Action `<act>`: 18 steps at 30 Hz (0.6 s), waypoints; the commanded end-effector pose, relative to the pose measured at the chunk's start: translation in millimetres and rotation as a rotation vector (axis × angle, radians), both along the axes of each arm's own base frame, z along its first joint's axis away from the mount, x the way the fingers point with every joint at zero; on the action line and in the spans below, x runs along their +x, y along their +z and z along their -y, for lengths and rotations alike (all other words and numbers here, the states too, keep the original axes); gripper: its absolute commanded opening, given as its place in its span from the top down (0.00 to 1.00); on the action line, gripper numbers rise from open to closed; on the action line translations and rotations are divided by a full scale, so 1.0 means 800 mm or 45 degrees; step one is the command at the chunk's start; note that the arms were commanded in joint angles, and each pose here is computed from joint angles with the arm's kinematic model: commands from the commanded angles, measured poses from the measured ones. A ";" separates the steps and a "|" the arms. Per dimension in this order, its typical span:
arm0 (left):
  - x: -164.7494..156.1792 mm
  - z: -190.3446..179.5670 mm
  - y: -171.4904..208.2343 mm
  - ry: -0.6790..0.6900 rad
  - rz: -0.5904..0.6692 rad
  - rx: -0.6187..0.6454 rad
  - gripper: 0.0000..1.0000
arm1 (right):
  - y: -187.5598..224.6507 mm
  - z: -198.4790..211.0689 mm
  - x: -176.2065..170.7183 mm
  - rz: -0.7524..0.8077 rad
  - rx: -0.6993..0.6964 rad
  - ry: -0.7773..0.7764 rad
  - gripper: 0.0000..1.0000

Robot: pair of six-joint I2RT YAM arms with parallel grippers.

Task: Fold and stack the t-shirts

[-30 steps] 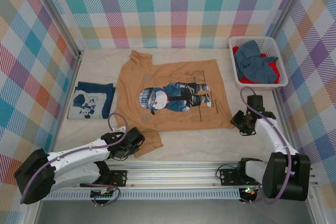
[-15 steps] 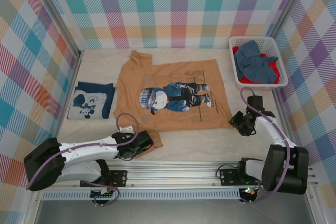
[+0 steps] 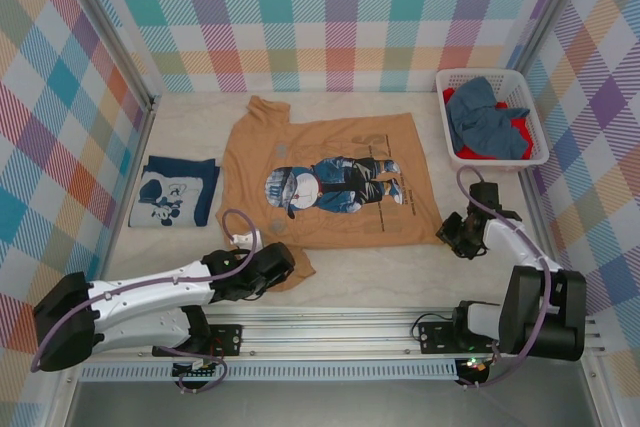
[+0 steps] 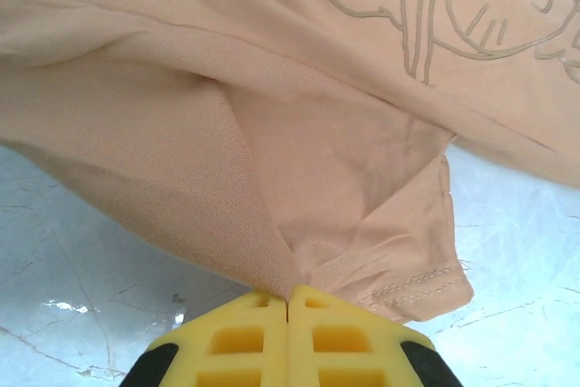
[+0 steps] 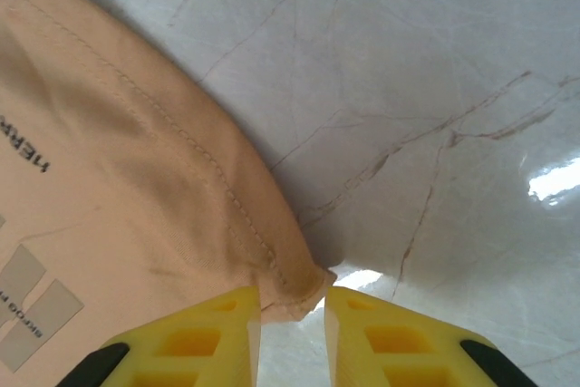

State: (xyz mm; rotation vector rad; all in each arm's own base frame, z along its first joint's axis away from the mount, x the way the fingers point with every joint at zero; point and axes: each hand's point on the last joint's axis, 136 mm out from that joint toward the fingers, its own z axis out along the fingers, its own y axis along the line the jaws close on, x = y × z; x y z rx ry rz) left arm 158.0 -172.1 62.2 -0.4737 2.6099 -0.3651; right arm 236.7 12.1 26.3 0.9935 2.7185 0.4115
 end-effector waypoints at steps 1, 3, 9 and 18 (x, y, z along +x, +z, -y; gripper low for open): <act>-0.003 -0.005 0.009 -0.003 0.018 0.013 1.00 | -0.008 -0.003 0.002 -0.016 0.037 -0.029 0.76; -0.004 -0.009 0.012 0.005 0.024 0.012 1.00 | -0.010 -0.005 0.001 -0.034 0.049 -0.027 0.76; -0.003 -0.013 0.022 0.013 0.051 -0.003 1.00 | -0.010 0.000 0.002 -0.038 0.023 -0.034 0.74; 0.002 -0.022 0.052 0.022 0.131 -0.031 1.00 | 0.005 -0.002 0.011 0.039 0.007 0.005 1.00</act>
